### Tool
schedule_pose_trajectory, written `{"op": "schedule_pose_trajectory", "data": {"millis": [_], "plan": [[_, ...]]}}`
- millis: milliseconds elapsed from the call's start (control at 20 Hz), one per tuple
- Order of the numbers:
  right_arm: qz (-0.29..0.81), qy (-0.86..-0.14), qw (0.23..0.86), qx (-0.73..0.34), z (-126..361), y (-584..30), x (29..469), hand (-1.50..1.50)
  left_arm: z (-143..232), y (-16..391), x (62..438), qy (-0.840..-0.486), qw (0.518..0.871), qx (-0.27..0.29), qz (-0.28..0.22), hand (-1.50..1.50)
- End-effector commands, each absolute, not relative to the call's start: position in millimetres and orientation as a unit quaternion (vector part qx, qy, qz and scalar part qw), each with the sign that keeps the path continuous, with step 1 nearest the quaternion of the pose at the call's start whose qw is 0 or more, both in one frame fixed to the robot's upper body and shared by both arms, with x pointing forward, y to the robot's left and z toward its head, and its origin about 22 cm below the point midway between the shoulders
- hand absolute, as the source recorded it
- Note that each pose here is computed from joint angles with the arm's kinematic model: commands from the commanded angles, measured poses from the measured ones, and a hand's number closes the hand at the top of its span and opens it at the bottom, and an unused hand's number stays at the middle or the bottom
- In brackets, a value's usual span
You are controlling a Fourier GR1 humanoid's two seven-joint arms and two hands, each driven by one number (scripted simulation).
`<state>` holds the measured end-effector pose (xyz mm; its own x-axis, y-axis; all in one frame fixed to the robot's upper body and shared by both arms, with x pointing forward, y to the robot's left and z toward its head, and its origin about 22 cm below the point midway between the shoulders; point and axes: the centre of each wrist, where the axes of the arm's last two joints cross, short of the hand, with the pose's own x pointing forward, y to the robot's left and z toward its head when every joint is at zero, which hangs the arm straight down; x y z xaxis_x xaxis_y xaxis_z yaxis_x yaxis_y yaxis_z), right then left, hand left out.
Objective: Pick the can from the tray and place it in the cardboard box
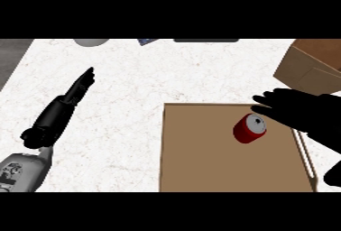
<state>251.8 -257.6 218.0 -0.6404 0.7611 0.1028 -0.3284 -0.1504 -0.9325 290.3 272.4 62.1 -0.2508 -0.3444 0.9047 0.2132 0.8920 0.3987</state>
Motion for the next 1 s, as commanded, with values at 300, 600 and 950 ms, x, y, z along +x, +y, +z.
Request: {"op": "schedule_pose_trajectory", "data": {"millis": [300, 600, 950], "plan": [[0.736, -0.501, 0.386, -0.242, 181.2, -228.5, 242.0, -1.50, 65.7, 268.4, 289.4, -0.757, 0.609, 0.041, -0.232, 0.00], [0.726, -0.514, 0.379, -0.257, 172.2, -219.3, 245.8, -1.50, 63.2, 282.8, 294.6, -0.758, 0.609, 0.047, -0.228, 0.00], [0.736, -0.480, 0.385, -0.280, 156.7, -220.7, 265.0, -1.50, 78.4, 279.5, 283.6, -0.756, 0.610, 0.044, -0.234, 0.00]]}}
